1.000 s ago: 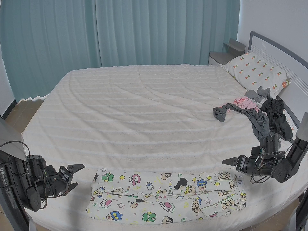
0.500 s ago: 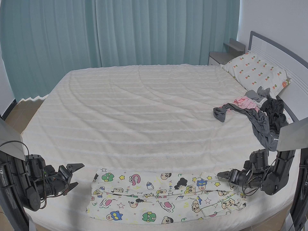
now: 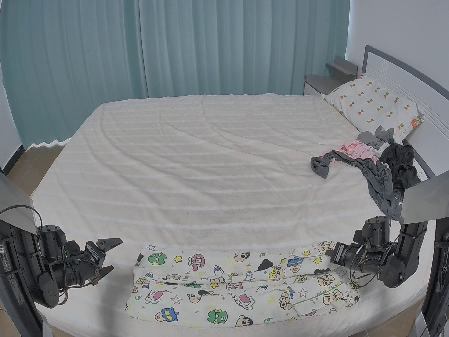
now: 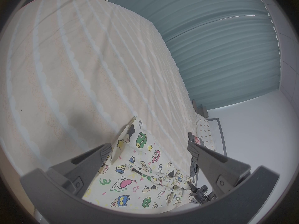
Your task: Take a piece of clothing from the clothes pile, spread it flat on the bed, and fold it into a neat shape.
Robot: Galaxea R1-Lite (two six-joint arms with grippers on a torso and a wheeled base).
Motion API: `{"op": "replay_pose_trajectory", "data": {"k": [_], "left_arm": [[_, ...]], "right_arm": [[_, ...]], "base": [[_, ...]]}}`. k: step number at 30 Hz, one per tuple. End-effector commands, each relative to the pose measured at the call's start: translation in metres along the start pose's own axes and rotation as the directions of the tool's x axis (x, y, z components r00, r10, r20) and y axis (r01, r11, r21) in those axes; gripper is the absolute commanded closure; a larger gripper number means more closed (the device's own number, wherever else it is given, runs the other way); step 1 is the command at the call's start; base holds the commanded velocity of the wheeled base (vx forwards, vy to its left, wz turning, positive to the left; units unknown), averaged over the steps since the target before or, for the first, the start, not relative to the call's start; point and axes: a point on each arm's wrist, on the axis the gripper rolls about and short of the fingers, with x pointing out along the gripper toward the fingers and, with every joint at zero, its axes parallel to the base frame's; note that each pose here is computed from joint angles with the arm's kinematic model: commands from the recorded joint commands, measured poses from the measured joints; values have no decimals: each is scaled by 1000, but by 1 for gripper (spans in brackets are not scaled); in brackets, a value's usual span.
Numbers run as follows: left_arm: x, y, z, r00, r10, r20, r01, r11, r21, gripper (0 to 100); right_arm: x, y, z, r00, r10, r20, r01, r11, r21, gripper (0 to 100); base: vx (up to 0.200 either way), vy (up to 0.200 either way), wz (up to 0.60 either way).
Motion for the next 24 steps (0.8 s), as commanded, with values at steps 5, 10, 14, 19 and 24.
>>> {"op": "replay_pose_trajectory", "data": {"k": [5,10,14,19,24], "left_arm": [[-3,1,-2,1000,2,0,-2,1000,-1,0],[-2,0,-2,1000,0,0,0,1000,0,0],[-2,0,-2,1000,-1,-1,1,1000,1,0],[-2,1,-2,1000,0,-2,0,1000,2,0],[-2,1,-2,1000,1,-4,-1,1000,2,0]], "right_arm": [[0,4,3,999,27,30,-26,999,-47,100],[5,3,6,999,34,34,-31,996,-86,100],[20,-2,4,999,33,16,-32,994,-104,100],[29,-8,-2,1000,17,-9,-18,993,-115,0],[28,-12,3,1000,1,14,0,994,-105,0]], "base": [[0,0,0],[0,0,0],[0,0,0],[0,0,0],[0,0,0]]}}
